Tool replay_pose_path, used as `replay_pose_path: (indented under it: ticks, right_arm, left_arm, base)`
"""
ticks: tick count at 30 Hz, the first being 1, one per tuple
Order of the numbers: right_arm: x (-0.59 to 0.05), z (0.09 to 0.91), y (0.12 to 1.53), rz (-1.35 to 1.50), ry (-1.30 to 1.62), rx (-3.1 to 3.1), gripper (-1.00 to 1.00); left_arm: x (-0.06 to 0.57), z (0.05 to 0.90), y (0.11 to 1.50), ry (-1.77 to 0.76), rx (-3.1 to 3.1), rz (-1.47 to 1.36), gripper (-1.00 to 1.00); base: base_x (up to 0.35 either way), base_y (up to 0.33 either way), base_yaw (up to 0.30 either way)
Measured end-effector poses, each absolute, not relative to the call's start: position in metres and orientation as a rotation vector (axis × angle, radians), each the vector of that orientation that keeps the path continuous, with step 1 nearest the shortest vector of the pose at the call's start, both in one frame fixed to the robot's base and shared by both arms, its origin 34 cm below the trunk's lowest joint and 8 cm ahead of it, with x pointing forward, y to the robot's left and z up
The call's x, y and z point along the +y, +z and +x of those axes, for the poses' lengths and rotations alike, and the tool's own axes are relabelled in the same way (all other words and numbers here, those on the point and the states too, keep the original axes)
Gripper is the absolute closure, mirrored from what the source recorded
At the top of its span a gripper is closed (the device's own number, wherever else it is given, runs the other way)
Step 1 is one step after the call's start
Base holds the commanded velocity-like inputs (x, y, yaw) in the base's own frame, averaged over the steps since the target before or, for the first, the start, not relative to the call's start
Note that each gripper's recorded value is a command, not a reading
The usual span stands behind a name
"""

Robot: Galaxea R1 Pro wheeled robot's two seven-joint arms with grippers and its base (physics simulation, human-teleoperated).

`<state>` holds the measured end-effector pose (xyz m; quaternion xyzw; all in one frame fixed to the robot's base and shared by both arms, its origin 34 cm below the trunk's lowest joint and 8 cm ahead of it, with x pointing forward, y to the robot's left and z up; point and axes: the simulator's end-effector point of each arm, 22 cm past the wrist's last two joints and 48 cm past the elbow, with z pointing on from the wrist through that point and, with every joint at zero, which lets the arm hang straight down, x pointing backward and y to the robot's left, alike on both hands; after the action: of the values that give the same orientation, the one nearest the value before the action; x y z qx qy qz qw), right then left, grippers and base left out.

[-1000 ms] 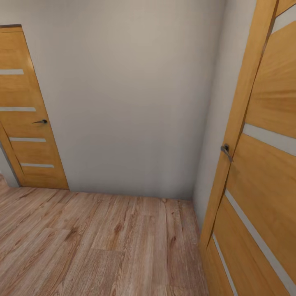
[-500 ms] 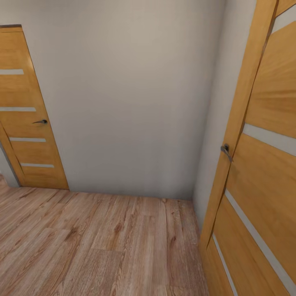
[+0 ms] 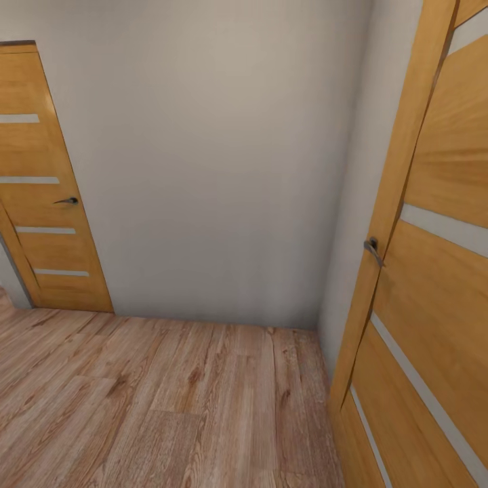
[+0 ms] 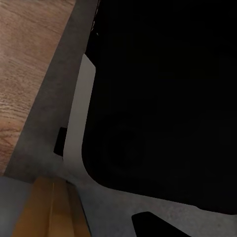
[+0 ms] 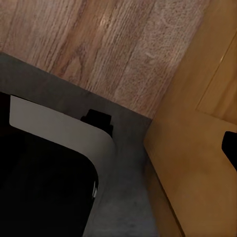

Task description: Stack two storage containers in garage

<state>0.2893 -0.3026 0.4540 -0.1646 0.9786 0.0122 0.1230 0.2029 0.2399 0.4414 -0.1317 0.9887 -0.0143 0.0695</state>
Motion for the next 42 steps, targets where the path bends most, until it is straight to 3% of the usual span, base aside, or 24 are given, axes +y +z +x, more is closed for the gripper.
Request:
replay_pose_path:
  ticks: [42]
  right_arm:
    - [-0.3080, 0.2913, 0.4546, -0.483, 0.015, 2.848, -1.00]
  left_arm:
    - [0.2426, 0.2029, 0.4414, -0.036, 2.975, -0.402, -1.00]
  base:
    - [0.002, -0.028, 0.000]
